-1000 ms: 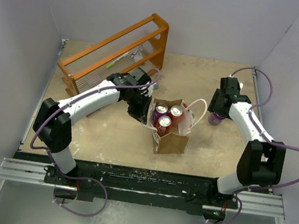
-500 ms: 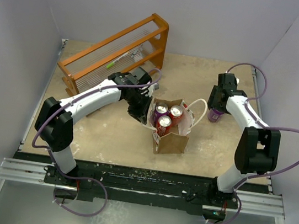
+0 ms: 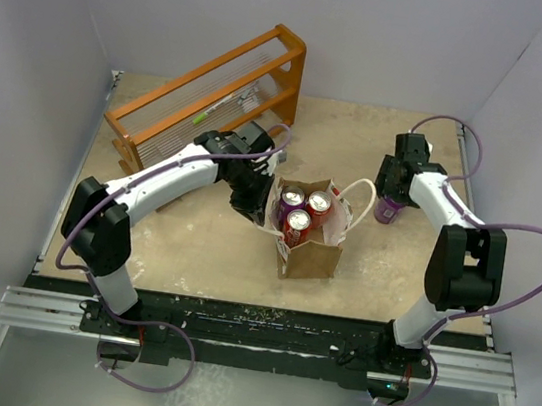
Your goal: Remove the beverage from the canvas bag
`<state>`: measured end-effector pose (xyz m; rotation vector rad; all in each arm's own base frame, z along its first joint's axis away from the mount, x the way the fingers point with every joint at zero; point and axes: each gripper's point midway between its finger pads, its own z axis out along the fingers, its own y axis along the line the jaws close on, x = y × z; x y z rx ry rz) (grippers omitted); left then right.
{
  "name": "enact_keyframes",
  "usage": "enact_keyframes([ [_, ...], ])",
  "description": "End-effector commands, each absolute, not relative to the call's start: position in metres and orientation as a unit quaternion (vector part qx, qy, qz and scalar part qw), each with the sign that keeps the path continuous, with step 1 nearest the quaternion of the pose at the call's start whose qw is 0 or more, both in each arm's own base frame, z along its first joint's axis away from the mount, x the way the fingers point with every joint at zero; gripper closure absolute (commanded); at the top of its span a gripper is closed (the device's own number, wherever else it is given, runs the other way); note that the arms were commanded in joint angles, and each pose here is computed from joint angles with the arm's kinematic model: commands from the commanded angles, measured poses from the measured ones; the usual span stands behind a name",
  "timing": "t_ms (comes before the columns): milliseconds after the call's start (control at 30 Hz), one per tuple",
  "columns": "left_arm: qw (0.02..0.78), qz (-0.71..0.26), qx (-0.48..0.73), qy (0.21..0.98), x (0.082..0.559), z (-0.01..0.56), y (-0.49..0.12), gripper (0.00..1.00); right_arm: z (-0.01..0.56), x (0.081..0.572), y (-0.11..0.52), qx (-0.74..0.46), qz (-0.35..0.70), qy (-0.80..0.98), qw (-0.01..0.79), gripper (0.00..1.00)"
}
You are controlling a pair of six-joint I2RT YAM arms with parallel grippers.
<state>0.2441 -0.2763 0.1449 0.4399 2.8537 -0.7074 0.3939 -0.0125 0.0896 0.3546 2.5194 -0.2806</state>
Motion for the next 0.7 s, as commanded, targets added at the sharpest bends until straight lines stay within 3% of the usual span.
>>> enact_keyframes([
  [0,0.113,-0.245,0.136,0.953,0.249,0.160,-0.273,1.00,0.118,0.420,-0.010,0.135,-0.086,0.926,0.341,0.15],
  [100,0.118,-0.251,0.135,0.951,0.248,0.164,-0.274,1.00,0.117,0.416,-0.008,0.136,-0.083,0.930,0.332,0.00],
  [367,0.130,-0.270,0.131,0.945,0.247,0.173,-0.277,1.00,0.167,0.393,-0.012,0.139,-0.083,0.921,0.354,0.00],
  [667,0.150,-0.279,0.124,0.940,0.244,0.171,-0.275,1.00,0.189,0.316,0.042,0.111,0.084,0.923,0.359,0.00],
])
